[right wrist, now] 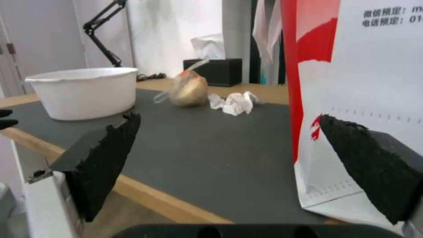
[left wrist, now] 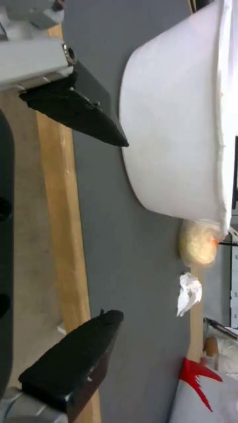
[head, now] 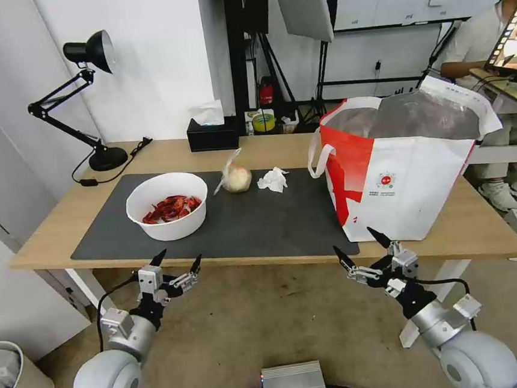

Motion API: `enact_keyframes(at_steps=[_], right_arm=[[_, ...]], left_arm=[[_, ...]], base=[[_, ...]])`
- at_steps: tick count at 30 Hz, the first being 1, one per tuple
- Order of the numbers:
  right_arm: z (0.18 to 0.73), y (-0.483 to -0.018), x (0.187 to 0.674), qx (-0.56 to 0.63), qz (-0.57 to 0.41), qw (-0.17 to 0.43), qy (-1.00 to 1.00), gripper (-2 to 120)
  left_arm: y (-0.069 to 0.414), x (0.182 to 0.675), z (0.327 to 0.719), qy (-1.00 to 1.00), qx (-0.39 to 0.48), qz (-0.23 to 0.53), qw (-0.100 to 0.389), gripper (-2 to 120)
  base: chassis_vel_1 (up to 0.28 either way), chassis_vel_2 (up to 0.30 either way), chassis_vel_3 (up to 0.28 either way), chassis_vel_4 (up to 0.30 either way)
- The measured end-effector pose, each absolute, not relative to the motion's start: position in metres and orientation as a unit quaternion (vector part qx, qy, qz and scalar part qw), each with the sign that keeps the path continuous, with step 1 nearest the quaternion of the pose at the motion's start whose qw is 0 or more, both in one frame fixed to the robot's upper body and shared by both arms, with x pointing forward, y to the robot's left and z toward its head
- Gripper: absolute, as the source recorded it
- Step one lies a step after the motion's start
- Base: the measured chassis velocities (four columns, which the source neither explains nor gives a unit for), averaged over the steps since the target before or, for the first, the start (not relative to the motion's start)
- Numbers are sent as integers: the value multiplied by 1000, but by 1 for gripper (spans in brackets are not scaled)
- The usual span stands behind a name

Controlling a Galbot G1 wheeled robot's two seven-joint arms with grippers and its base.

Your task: Pick up the trash from the table and place it into the takeout bag.

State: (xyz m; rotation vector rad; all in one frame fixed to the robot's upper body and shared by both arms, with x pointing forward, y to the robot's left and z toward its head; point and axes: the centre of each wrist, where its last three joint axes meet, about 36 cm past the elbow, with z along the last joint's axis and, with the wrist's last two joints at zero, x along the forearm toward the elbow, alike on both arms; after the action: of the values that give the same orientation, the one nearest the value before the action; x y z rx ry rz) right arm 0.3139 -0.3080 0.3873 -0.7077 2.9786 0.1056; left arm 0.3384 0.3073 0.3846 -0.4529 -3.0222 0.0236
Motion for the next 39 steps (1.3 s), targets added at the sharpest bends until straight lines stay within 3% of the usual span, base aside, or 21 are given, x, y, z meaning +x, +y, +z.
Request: enact_keyframes(at_steps=[25, 32, 39], right_arm=[[376, -286, 329, -227, 58, 38, 971, 100], [383, -264, 347, -238, 75, 30, 968, 100], [407, -228, 403, -242, 91, 19, 966, 100]], left_arm=[[298, 345, 383, -987, -157, 13, 39, 100], [290, 350, 382, -985, -170, 14, 41, 100], [285, 353, 381, -984, -175, 17, 43, 100]], base=[[0, 0, 0, 0], [0, 0, 0, 0], [0, 0, 0, 0]])
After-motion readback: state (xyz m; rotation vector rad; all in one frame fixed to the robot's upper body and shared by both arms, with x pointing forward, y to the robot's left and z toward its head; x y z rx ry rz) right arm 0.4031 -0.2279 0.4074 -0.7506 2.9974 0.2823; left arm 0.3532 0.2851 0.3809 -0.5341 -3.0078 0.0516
